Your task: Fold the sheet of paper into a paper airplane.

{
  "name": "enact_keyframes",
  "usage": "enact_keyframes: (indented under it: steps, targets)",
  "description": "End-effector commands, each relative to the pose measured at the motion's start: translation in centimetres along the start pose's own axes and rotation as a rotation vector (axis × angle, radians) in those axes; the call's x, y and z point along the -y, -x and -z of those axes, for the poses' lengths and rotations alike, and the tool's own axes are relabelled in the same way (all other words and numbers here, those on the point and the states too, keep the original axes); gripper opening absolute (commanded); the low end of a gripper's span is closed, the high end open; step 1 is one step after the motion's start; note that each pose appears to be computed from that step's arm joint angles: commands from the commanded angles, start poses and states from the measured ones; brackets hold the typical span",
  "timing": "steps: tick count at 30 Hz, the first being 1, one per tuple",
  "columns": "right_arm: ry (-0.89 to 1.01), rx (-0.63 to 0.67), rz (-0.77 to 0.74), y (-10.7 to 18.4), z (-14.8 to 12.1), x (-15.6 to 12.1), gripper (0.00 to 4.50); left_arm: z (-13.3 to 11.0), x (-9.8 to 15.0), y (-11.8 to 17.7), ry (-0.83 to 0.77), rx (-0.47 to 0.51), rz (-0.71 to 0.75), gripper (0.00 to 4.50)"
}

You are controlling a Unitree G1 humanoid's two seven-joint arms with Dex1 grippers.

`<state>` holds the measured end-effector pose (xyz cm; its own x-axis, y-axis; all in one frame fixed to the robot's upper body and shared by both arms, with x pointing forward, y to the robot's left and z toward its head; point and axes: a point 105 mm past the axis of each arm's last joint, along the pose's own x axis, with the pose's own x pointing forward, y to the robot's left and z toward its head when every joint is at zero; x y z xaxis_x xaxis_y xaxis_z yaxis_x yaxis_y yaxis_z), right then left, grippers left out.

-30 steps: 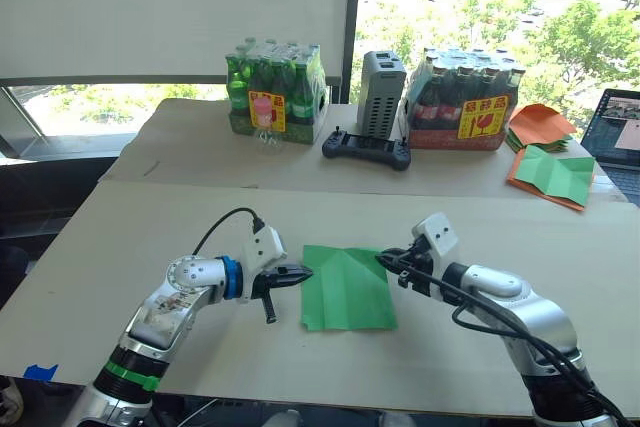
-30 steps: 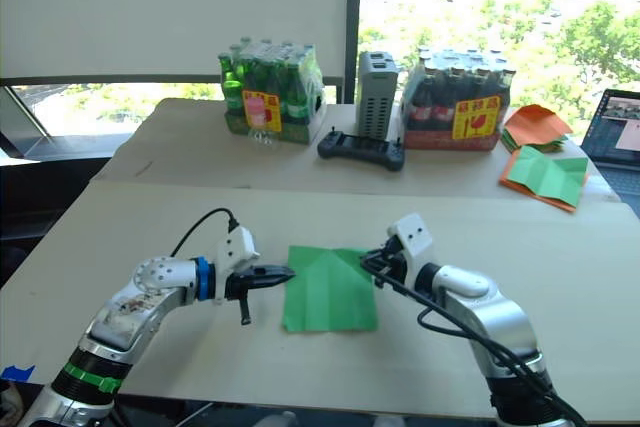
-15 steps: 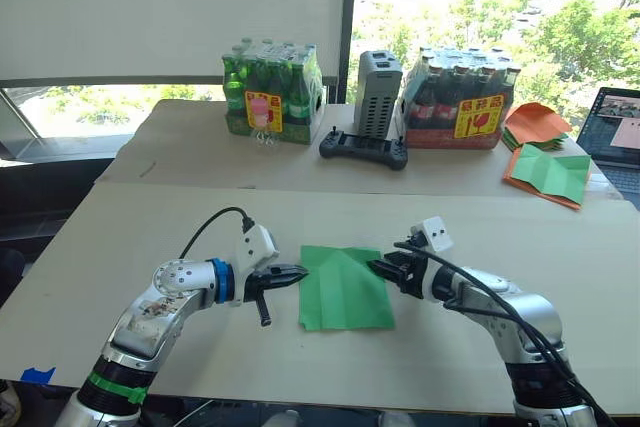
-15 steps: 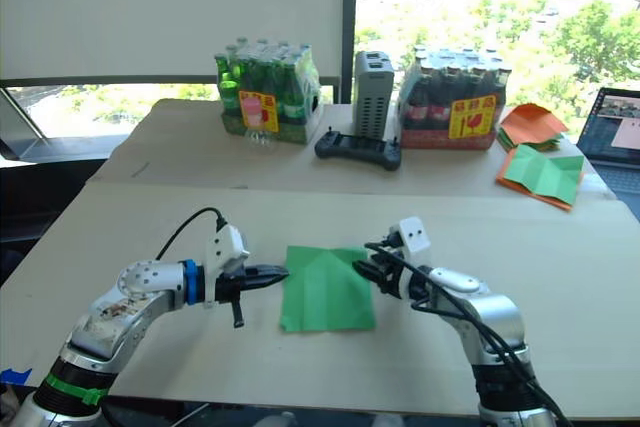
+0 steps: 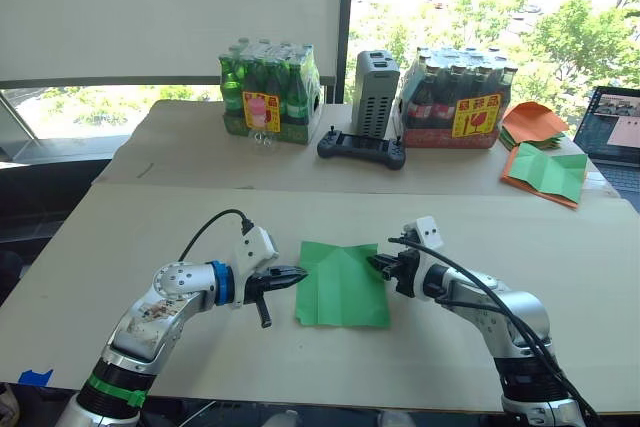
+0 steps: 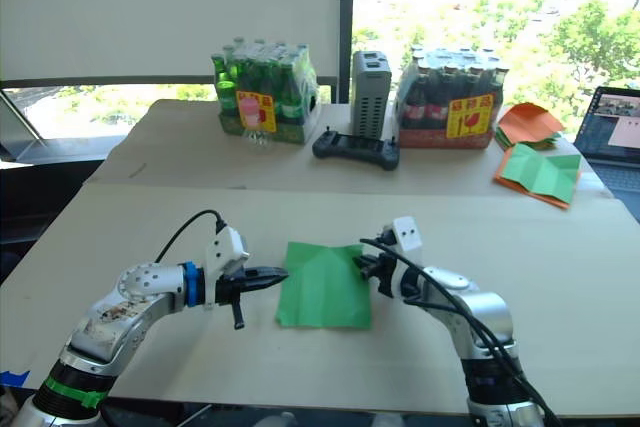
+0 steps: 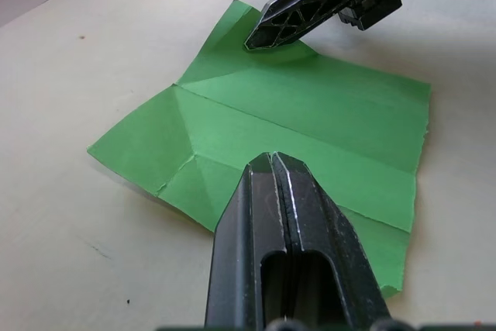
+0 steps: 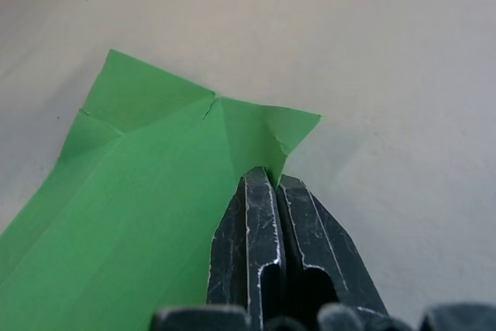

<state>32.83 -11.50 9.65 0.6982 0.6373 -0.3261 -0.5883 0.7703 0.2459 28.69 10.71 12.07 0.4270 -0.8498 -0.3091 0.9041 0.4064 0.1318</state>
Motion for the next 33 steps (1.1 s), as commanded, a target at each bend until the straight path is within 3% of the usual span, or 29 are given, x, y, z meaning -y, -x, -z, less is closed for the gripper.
enact_keyframes:
  steps: [1,4,13,22,33]
  targets:
    - [0.120,0.072,-0.048,0.7,-1.7,-1.6,0.02,-0.9,0.2,0.2,-0.030,0.023,0.005,0.00]
    - [0.342,0.121,-0.070,1.2,-2.3,-3.2,0.02,-0.8,0.2,0.2,-0.030,0.017,0.009,0.00]
    - [0.854,0.095,-0.053,1.1,-0.2,-5.8,0.02,-0.6,0.1,0.1,-0.026,0.009,0.022,0.00]
    - [1.114,0.052,-0.025,0.9,1.1,-5.9,0.02,-1.3,-1.1,-1.7,0.004,0.043,0.012,0.00]
    - [1.130,0.009,-0.056,0.6,2.0,-6.1,0.02,-2.4,-2.1,-6.2,-0.083,0.024,0.058,0.00]
